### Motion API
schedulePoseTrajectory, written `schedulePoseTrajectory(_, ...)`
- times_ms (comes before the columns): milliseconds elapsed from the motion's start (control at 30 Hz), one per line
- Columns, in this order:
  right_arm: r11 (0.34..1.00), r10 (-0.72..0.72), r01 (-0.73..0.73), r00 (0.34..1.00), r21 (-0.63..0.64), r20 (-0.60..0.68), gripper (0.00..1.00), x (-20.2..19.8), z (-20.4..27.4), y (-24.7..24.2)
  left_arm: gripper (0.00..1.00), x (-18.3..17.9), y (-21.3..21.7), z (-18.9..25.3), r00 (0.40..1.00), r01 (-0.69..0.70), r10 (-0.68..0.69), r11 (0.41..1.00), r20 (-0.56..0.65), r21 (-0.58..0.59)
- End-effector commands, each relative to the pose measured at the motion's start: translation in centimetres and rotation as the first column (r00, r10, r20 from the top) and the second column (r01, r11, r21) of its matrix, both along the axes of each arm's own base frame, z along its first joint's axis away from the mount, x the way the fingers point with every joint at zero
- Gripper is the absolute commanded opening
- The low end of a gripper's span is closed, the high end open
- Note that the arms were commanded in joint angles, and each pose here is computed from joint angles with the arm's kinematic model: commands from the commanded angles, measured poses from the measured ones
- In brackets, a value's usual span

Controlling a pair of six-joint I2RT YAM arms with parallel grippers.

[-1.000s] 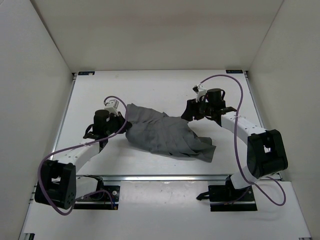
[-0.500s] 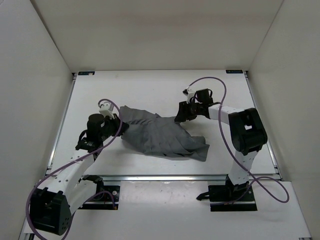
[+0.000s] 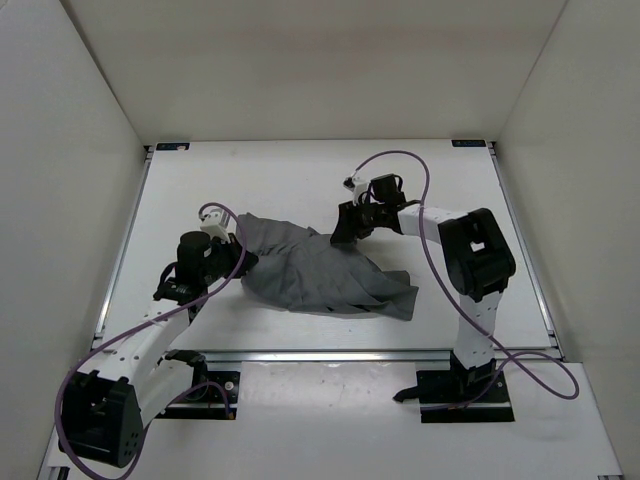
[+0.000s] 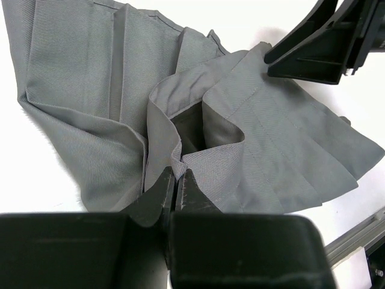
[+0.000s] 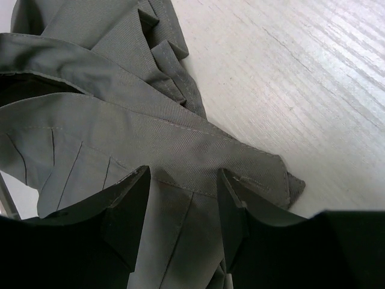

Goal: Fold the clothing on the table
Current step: Flatten the skirt out

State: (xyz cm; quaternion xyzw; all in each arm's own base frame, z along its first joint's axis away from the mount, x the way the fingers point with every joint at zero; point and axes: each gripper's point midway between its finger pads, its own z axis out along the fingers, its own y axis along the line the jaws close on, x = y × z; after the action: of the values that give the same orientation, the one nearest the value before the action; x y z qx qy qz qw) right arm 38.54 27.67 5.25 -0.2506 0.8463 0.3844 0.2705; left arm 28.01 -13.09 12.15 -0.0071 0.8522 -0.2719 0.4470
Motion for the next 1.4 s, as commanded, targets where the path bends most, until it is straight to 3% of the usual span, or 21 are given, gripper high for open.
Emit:
schedulePoseTrajectory(0, 0.999, 0.019, -0.019, 1.0, 0.033, 0.015, 0.46, 0.7, 0.7, 0.7, 0.0, -0.3, -0.1, 0.1, 1.0, 0.01, -0.01, 1.0, 0.007, -0.011)
schedulePoseTrajectory(133, 0.999, 0.031, -0.031, 0.999, 0.028, -0.012, 0.44, 1.0, 0.4, 0.8, 0.0, 0.0, 0.2, 0.3, 1.0, -0.006, 0.006, 1.0, 0.019, -0.014)
schedulePoseTrajectory(433, 0.987, -0.012, 0.006, 0.999, -0.164, -0.034, 0.44, 1.0, -2.0, 0.6, 0.0, -0.1, 0.0, 0.3, 1.0, 0.001, -0.001, 1.0, 0.015, -0.019)
schedulePoseTrajectory(600, 0.983, -0.021, 0.012, 0.999, -0.182, -0.046, 0.4, 1.1, -2.0, 0.3, 0.0, -0.1, 0.0, 0.2, 1.0, 0.001, 0.0, 1.0, 0.013, -0.02)
schedulePoseTrajectory(700, 0.96, -0.065, 0.055, 0.998, -0.273, -0.027, 0.46, 1.4, -2.7, -0.9, 0.0, -0.1, 0.1, 0.1, 1.0, -0.003, 0.004, 1.0, 0.011, -0.017)
schedulePoseTrajectory(933, 0.953, -0.057, 0.05, 0.998, -0.298, -0.012, 0.47, 0.8, -2.9, -0.9, 0.0, 0.2, 0.0, 0.2, 1.0, -0.001, 0.002, 1.0, 0.016, -0.026)
schedulePoseTrajectory(1033, 0.948, -0.05, 0.032, 0.998, -0.317, -0.047, 0.38, 0.6, -3.4, -0.5, 0.0, 0.1, 0.1, 0.2, 1.0, -0.004, 0.004, 1.0, 0.015, -0.021)
schedulePoseTrajectory(1100, 0.944, -0.041, 0.018, 0.997, -0.328, -0.062, 0.0, 0.4, -3.7, -0.1, 0.0, 0.1, -0.1, 0.2, 1.0, 0.001, 0.0, 1.0, 0.016, -0.024)
schedulePoseTrajectory(1267, 0.951, -0.035, 0.021, 0.999, -0.307, -0.041, 0.0, 1.0, -2.6, 0.1, 0.0, 0.2, 0.1, 0.3, 1.0, -0.004, 0.004, 1.0, 0.011, -0.024)
schedulePoseTrajectory(1367, 0.967, -0.036, 0.049, 0.998, -0.25, 0.053, 0.0, 1.5, 1.6, 0.2, 0.0, 0.3, 0.2, 0.5, 1.0, -0.009, 0.009, 1.0, 0.018, -0.022)
